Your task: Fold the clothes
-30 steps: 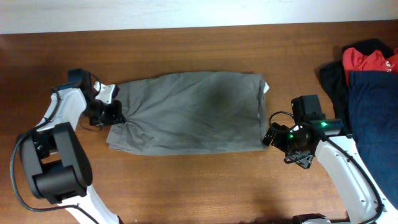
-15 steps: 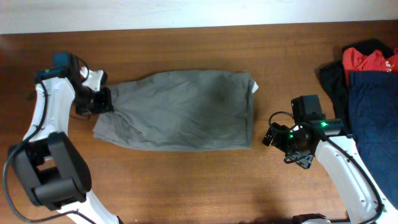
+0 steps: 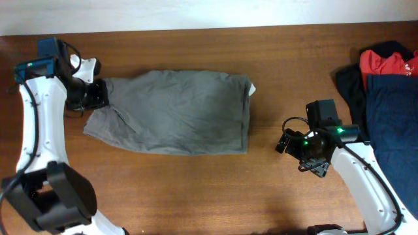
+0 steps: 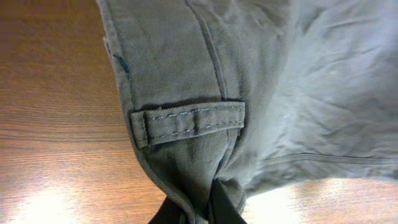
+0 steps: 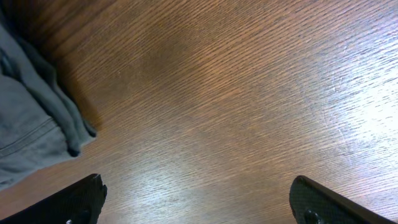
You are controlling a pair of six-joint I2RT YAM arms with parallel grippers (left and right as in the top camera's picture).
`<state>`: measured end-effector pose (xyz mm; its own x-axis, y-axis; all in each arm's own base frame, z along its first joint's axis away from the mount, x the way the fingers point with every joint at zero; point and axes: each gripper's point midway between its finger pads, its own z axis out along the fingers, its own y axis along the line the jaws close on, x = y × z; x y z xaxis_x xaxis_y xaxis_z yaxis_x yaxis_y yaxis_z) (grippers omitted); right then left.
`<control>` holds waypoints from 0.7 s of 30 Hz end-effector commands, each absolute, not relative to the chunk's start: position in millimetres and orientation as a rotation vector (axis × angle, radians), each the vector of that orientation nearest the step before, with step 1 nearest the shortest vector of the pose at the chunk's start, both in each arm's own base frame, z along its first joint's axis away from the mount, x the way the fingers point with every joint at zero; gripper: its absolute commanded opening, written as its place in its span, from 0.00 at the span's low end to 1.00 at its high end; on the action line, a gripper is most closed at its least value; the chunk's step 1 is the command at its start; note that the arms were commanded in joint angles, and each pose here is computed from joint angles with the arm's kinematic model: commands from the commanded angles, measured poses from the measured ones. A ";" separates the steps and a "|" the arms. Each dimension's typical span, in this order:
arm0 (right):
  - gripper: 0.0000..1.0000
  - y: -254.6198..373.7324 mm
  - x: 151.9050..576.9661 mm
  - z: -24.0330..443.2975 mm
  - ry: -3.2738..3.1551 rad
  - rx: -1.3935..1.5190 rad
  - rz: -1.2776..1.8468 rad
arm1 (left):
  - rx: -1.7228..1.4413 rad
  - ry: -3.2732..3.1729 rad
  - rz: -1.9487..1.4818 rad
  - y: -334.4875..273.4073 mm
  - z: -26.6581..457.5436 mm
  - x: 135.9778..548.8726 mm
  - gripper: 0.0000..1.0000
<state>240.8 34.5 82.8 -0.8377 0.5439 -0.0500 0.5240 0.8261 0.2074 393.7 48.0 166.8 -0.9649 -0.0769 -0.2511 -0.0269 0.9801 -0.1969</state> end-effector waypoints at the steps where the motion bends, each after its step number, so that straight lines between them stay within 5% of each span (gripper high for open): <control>1: 0.99 34.4 240.2 82.0 2.899 0.864 0.290 | 0.002 2.752 -0.257 23.0 213.4 394.2 0.01; 21: 0.99 34.4 240.2 82.0 2.899 0.864 0.290 | 0.012 2.708 -0.206 -101.2 222.1 400.0 0.01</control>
